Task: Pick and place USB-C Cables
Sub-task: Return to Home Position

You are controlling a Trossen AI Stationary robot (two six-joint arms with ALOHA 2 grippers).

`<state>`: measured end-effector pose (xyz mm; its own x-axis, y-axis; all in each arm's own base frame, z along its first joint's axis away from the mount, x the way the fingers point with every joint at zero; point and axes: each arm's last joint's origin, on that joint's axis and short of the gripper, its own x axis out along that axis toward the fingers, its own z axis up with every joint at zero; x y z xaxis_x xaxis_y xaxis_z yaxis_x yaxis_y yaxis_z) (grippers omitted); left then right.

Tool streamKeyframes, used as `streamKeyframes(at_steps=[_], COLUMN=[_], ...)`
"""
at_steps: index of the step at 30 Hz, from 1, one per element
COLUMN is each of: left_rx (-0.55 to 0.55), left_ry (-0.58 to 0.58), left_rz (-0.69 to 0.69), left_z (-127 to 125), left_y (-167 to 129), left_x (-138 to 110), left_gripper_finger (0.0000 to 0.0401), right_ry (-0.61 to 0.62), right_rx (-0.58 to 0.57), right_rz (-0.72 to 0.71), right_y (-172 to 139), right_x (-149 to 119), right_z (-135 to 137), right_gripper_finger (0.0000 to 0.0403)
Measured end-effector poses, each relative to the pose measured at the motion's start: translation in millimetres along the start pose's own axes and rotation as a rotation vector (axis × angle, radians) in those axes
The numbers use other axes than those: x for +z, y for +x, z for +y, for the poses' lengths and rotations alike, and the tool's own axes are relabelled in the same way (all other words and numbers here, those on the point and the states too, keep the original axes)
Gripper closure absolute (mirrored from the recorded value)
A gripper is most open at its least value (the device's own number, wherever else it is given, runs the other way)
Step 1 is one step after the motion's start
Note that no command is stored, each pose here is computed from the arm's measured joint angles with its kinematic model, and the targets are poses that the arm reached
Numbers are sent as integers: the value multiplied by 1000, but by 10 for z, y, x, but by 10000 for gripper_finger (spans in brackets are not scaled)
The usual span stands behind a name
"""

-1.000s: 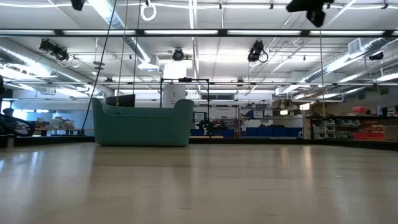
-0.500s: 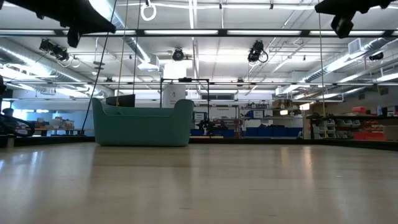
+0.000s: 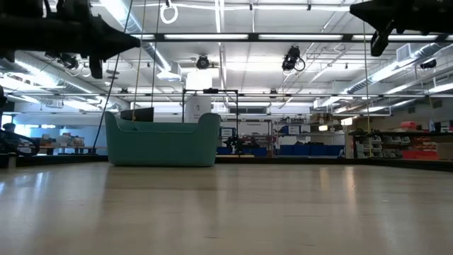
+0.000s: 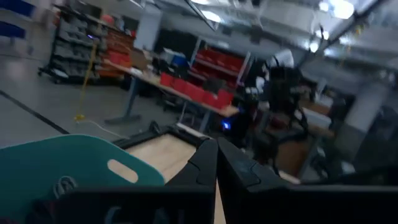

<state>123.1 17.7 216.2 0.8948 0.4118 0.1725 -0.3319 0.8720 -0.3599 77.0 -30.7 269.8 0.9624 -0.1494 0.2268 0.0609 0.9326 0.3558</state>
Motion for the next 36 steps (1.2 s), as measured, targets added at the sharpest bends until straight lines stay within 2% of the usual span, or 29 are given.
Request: streamKeyframes(at_steps=[3,6,11,17,20,23,27,32,36], left_rx=[20,23,30,135,163,164,164,163,163], left_ry=[-34,-36,-21,-2,-1,-2,-2,-54,-54], left_rz=[-36,-40,-45,-61,-64,-64,-63,-67,-67], left_z=[45,56,57,91,100,100,100,101,101], left_y=[-29,-36,-37,-40,-41,-41,-41,-41,-41], left_x=[-76,-97,-93,-98,-102,-102,-103,-103,-103], left_gripper_finger=[384,385,396,389,393,396,390,391,396], right_ry=[-6,-13,45,120,126,118,73,61,-7], right_rx=[2,16,38,100,118,141,89,6,-15], right_rz=[-94,-106,-54,35,129,150,109,-1,-3], right_y=[39,77,110,128,132,132,127,83,83], right_x=[-99,-257,-377,-466,-561,-586,-612,-829,-834], right_z=[-77,-161,-184,-117,-94,-62,-65,-175,-184], right_gripper_finger=[402,402,402,403,403,403,403,403,403])
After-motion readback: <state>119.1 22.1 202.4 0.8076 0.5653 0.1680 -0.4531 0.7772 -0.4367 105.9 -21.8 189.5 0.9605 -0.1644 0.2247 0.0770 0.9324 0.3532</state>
